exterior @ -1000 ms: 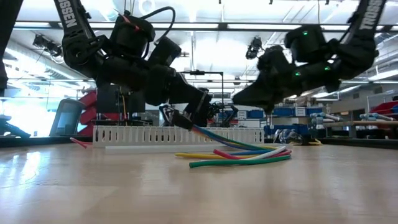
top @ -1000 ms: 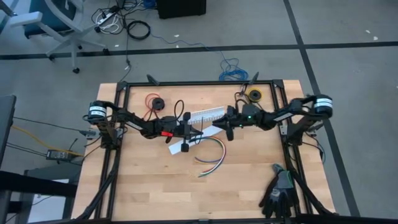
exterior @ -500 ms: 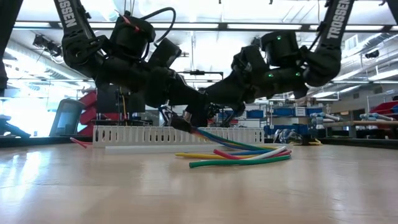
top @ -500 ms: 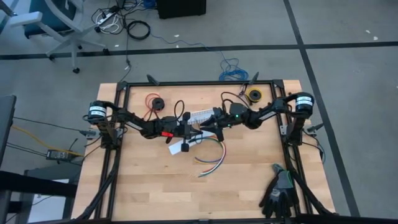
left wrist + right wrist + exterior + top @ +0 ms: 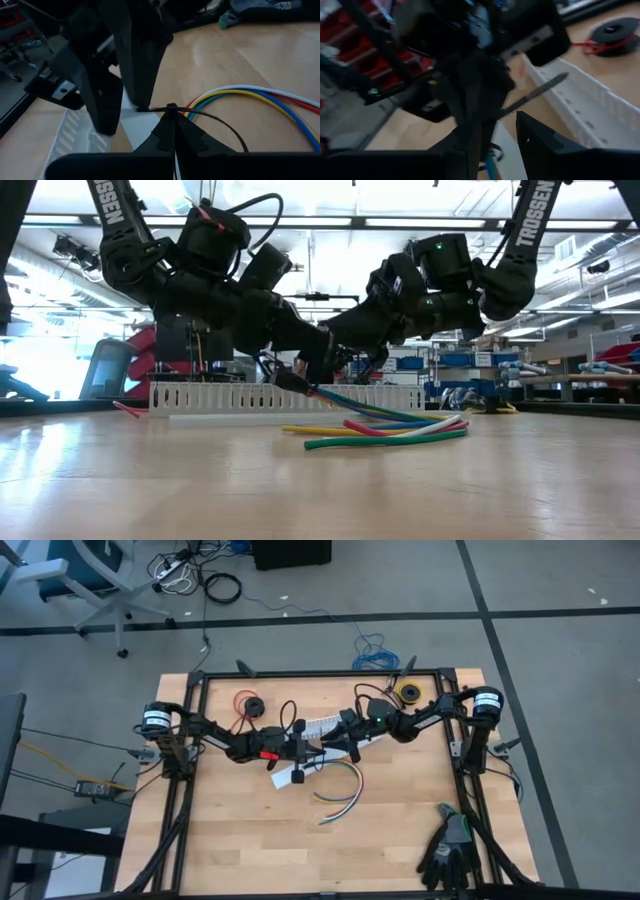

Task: Ziptie cables
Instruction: Wrap the cables together using the black zip tie

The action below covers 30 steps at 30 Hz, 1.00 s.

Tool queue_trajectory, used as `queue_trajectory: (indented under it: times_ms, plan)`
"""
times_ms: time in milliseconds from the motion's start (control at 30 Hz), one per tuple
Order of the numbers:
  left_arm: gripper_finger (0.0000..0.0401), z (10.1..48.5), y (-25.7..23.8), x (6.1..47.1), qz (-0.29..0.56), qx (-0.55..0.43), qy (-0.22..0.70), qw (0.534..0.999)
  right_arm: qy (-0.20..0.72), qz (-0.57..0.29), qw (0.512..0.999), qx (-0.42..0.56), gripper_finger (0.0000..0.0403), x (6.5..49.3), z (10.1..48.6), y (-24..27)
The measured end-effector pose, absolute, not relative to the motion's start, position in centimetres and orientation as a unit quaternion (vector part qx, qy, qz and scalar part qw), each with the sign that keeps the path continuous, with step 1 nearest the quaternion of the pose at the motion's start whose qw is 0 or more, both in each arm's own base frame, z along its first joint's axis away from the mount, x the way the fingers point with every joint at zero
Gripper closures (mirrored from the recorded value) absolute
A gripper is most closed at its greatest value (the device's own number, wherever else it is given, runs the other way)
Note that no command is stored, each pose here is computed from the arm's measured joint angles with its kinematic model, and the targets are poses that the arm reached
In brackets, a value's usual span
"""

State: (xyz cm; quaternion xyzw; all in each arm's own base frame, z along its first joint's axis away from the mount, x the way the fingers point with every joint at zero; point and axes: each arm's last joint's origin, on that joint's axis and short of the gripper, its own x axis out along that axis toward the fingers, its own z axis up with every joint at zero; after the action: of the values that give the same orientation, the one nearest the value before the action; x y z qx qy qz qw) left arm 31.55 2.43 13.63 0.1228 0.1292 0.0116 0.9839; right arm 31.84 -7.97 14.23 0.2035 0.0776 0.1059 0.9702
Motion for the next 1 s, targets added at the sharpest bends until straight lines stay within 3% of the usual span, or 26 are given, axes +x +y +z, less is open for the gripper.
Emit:
queue_trajectory:
  times_ms: [600, 900, 1000]
  plan:
    - [0.0396, 13.7, 2.6, 31.6, 0.032, 0.137, 0.127, 0.982, 0.070, 0.125, 0.969, 0.200, 0.0296, 32.0, 14.6, -8.0]
    - [0.0396, 13.7, 2.6, 31.6, 0.046, 0.123, 0.129, 0.983, 0.079, 0.142, 0.972, 0.167, 0.0392, 32.8, 14.9, -7.4]
    - [0.0396, 13.7, 2.6, 31.6, 0.048, 0.121, 0.131, 0.983, 0.089, 0.141, 0.972, 0.168, 0.0397, 32.7, 14.7, -7.4]
